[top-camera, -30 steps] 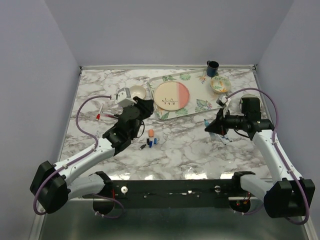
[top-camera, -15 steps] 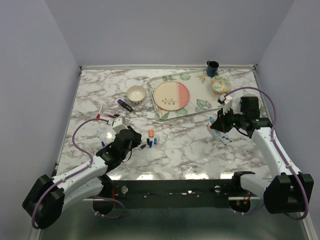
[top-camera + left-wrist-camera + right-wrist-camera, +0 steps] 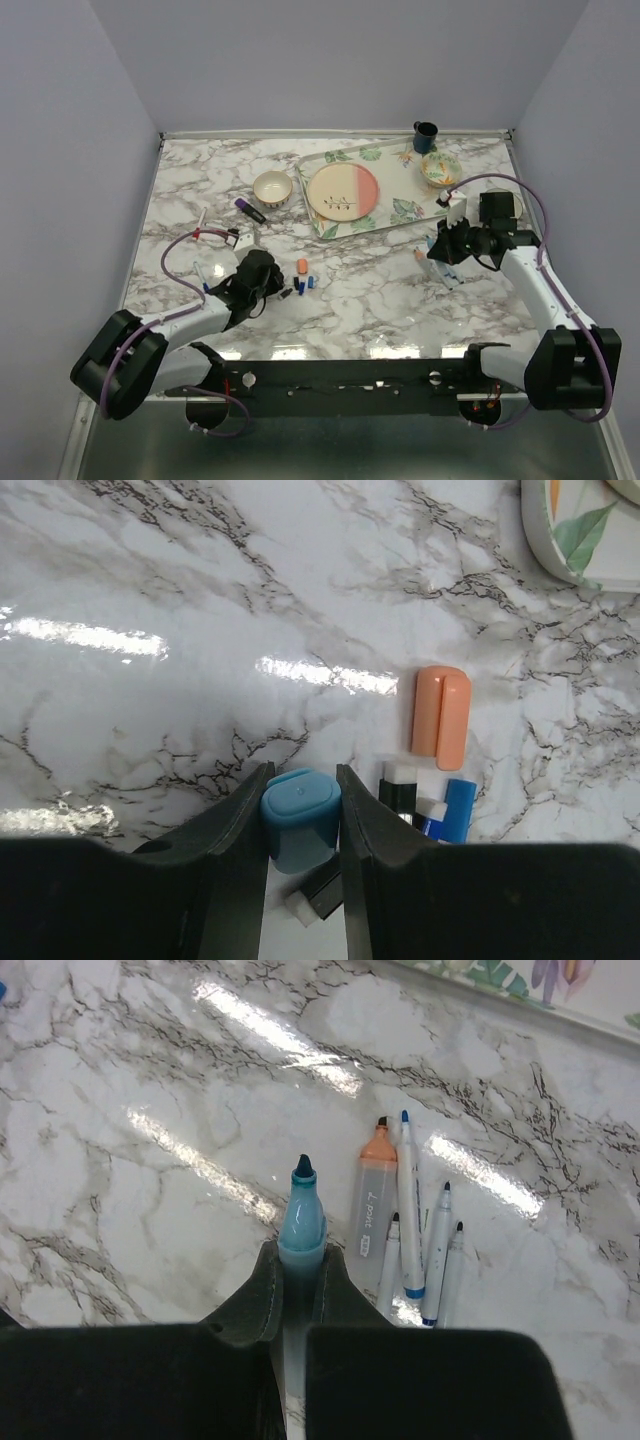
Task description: Open the pen caps
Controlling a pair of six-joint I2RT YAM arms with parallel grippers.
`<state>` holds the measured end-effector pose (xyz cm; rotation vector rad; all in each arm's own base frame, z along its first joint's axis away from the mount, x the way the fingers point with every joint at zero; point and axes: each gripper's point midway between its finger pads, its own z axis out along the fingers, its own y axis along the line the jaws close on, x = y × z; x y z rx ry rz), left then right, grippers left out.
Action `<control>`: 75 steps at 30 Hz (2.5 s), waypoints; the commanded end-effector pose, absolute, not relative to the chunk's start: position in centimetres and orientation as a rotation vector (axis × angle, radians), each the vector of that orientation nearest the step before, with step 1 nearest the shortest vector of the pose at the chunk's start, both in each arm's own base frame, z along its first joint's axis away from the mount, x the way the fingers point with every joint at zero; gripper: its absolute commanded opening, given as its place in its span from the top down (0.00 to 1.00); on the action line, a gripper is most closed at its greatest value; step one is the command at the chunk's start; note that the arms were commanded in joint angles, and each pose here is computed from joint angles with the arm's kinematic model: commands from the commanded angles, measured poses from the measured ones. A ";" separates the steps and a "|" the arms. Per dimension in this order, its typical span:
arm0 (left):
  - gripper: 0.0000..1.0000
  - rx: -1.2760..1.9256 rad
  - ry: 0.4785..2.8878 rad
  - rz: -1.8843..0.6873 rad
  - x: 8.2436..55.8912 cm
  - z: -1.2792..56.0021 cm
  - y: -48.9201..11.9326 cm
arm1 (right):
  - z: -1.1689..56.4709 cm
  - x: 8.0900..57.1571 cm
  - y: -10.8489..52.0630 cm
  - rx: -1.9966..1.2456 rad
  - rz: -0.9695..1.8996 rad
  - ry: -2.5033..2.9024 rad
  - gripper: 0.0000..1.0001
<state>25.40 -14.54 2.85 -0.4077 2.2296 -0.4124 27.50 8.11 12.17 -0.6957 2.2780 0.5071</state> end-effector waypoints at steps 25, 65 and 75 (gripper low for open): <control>0.24 -0.368 2.114 -0.506 25.4 6.6 -14.3 | 4.5 29.9 0.9 -0.487 0.216 2.664 0.87; 0.05 -0.426 2.060 -0.449 24.0 7.1 -11.2 | 4.3 29.4 -1.0 -0.428 0.234 2.699 0.48; 0.01 -0.464 2.062 -0.382 24.5 7.3 -10.2 | 7.4 29.5 0.0 -0.482 0.263 2.579 0.42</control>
